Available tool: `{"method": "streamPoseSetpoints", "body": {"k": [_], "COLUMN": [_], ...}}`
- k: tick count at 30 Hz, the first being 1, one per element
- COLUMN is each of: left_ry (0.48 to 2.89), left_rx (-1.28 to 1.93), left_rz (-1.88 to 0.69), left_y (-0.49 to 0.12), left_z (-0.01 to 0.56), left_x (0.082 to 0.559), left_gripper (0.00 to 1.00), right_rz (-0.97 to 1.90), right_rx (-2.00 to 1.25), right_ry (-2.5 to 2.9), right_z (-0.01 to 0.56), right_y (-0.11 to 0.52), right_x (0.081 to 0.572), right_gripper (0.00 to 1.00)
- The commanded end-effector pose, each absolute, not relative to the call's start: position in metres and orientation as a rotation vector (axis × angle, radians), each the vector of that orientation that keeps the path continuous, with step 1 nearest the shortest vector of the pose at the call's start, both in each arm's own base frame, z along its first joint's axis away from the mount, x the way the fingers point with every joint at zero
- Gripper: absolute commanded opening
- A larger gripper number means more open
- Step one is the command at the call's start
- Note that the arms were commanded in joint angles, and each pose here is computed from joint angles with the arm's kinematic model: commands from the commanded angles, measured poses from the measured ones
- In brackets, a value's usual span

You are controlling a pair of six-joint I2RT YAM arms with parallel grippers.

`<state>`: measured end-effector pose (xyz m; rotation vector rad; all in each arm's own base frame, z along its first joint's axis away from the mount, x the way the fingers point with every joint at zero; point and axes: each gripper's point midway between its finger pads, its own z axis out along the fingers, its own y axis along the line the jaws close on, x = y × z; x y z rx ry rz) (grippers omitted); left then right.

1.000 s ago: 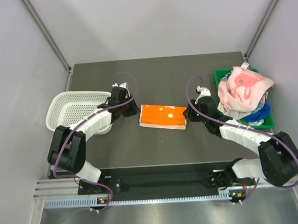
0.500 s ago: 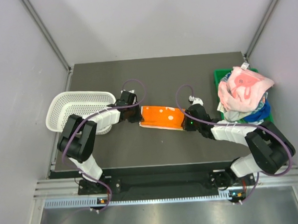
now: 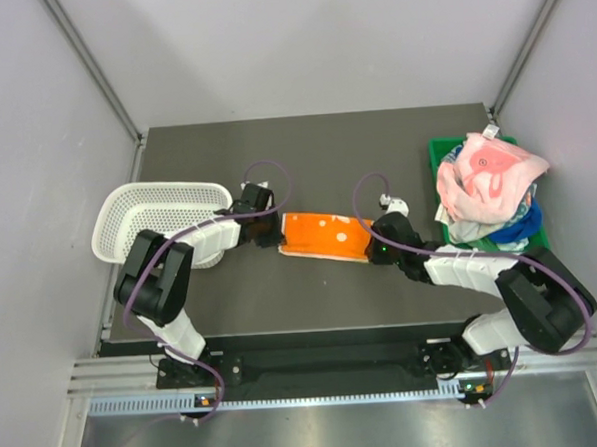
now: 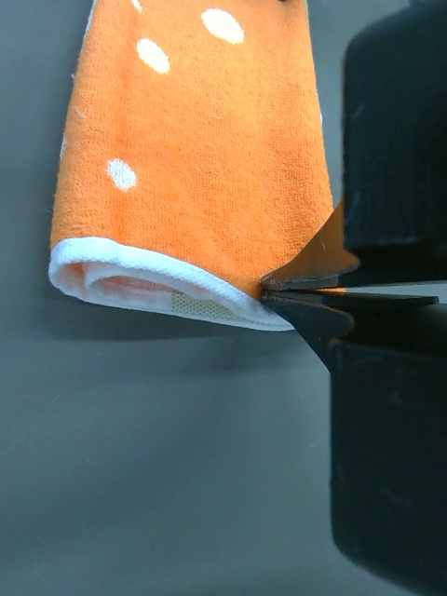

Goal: Fold and stack the towels
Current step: Fold the towel

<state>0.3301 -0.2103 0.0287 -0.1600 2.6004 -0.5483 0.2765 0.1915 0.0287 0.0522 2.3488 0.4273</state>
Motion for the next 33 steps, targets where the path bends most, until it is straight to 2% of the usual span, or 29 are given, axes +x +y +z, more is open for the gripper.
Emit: {"method": "streamPoseSetpoints", "body": {"k": [1, 3, 9, 18, 21, 26, 33], "left_ry": [2.582, 2.593, 2.616, 2.555, 2.563, 2.572, 2.622], "left_rx": [-0.139, -0.131, -0.112, -0.07, -0.077, -0.102, -0.146], "left_rz": [-0.524, -0.513, -0.514, -0.517, -0.508, -0.457, -0.332], "left_y": [-0.208, -0.207, -0.206, -0.219, -0.224, -0.228, -0.213], "left_z": [0.048, 0.051, 0.056, 0.094, 0.087, 0.062, 0.022], "left_x": [0.332, 0.33, 0.322, 0.348, 0.36, 0.38, 0.382], "left_gripper": [0.04, 0.0, 0.0, 0.1, 0.15, 0.18, 0.18], "right_rz": [0.447, 0.443, 0.438, 0.504, 0.522, 0.496, 0.432], "right_rx": [0.021, 0.012, 0.001, -0.064, -0.081, -0.067, 0.025], "right_ry": [2.329, 2.323, 2.3, 2.244, 2.257, 2.314, 2.371], "right_z": [0.042, 0.049, 0.069, 0.109, 0.106, 0.078, 0.04], "right_y": [0.195, 0.194, 0.192, 0.236, 0.254, 0.261, 0.224], "right_x": [0.269, 0.268, 0.27, 0.317, 0.334, 0.352, 0.361], "right_gripper": [0.09, 0.08, 0.09, 0.11, 0.1, 0.09, 0.08]}}
